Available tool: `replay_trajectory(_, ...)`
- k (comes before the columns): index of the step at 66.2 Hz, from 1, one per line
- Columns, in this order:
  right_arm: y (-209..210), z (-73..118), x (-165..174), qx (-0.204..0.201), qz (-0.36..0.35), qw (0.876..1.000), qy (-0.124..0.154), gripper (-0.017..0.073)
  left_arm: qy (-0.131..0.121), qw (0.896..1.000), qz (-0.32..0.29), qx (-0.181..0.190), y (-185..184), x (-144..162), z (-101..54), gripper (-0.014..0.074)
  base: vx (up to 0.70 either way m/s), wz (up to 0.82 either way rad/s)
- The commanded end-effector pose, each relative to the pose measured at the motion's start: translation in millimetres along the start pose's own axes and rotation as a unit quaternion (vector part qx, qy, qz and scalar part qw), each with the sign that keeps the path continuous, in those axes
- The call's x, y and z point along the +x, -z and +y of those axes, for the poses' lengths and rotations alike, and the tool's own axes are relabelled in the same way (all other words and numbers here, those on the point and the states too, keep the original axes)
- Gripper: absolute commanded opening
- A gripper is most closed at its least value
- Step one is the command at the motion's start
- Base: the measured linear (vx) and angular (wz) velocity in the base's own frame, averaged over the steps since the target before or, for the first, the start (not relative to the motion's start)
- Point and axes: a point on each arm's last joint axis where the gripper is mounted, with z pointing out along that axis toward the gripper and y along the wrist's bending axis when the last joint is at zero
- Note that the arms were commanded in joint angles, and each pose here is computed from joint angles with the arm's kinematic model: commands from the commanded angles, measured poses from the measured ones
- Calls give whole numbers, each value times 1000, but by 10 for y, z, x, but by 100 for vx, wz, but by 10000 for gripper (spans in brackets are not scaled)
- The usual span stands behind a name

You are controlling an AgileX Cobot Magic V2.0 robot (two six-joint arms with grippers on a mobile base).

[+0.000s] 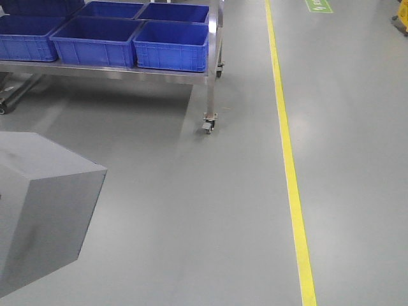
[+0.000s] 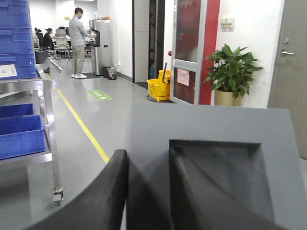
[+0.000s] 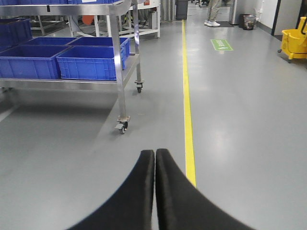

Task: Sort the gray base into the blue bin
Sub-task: 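Hold the block in the left gripper while the base turns away, then drive down the aisle of blue bins carrying the block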

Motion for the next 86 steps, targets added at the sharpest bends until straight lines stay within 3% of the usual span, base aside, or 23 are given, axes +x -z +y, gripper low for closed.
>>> replay_trajectory(1,-13,-2,-50,2,-26,1000,10,-5,9,998,-63,0,19,-183,-6,-6,33,12)
replay_trajectory(86,-13,-2,-50,2,-26,1000,10,-5,9,998,-63,0,19,-183,-6,-6,39,23)
